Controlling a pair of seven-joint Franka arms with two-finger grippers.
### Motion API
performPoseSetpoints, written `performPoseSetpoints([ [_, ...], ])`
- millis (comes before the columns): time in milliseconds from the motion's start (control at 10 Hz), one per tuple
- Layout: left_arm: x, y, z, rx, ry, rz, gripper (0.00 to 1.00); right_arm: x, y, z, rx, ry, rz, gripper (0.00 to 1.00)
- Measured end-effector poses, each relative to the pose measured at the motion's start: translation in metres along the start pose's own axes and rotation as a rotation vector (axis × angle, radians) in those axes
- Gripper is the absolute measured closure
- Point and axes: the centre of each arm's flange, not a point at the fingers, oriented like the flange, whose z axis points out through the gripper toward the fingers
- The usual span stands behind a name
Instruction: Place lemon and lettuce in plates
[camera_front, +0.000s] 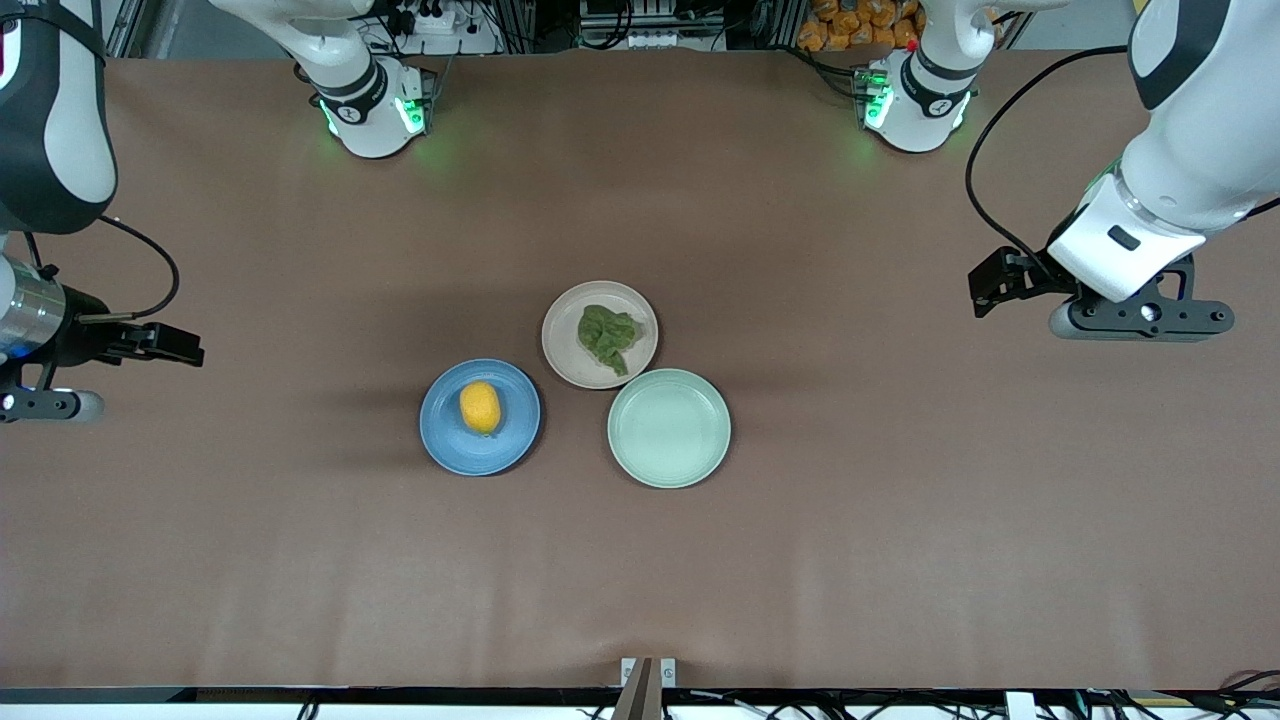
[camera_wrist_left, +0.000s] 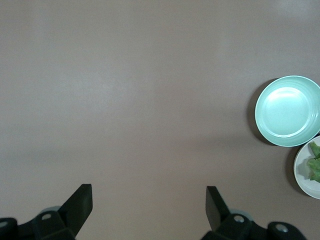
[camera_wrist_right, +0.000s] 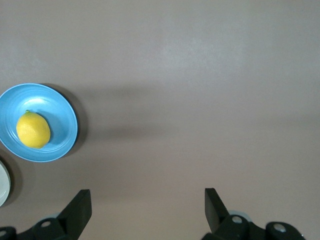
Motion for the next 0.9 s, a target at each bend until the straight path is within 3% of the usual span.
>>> performPoseSetpoints([
  [896,0.001,-0.006,-0.005,0.001,0.008,-0.01,0.0,-0.053,0.0,0.054,-0.003,0.051,0.0,0.0],
])
